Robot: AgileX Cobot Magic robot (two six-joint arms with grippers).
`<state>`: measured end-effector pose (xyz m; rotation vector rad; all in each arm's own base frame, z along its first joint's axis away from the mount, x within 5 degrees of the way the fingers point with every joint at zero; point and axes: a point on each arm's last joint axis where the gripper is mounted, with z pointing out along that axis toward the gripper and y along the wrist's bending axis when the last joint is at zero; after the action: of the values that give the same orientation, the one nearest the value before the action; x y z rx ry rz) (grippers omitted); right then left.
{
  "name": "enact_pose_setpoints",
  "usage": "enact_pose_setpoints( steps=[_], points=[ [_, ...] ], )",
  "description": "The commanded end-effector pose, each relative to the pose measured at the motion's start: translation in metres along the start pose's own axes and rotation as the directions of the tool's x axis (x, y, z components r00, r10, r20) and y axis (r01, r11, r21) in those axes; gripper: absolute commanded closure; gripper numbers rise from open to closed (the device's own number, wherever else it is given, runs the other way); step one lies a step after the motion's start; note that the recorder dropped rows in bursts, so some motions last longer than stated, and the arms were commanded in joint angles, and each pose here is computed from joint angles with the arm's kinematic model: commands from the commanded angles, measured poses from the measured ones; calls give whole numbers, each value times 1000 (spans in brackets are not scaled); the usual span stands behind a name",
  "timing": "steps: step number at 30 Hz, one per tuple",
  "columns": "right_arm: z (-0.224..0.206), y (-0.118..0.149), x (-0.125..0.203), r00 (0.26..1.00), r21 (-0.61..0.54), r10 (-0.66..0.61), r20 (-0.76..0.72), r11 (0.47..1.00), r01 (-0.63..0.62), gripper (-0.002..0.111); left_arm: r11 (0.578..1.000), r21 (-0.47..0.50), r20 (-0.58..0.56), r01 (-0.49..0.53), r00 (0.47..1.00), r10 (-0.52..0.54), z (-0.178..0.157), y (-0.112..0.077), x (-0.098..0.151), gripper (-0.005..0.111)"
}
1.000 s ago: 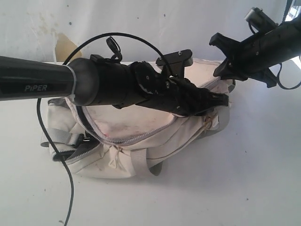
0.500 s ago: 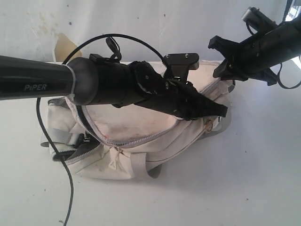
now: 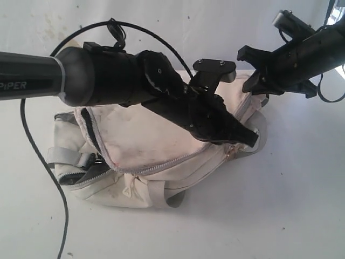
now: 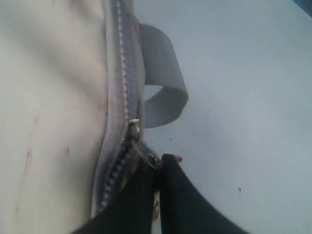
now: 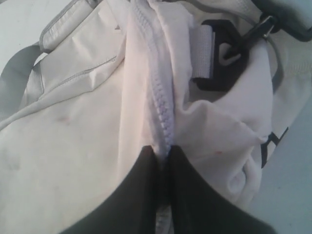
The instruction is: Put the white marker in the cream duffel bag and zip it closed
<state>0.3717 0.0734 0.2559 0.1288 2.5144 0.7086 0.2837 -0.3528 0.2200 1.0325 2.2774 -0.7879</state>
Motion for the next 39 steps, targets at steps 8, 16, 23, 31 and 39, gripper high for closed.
enact_pose_setpoints(
  steps=[8,16,23,31,39],
  points=[
    [-12,-20,-14,997,56,-6,78,998,1,108,990,116,-267,-76,958,105,-40,-10,15,107],
    [-13,-25,-17,994,91,-31,104,996,22,108,989,149,-430,8,901,57,-85,17,22,107],
    [-14,-28,-20,989,131,-76,126,990,59,108,995,103,-449,19,893,30,-105,46,26,107],
    [-14,-31,-20,985,164,-117,125,982,95,108,1000,8,-477,27,879,-20,-111,63,29,107],
    [-16,-35,-23,974,222,-182,139,964,148,108,997,-72,-500,8,865,-43,-116,68,31,107]
  ],
)
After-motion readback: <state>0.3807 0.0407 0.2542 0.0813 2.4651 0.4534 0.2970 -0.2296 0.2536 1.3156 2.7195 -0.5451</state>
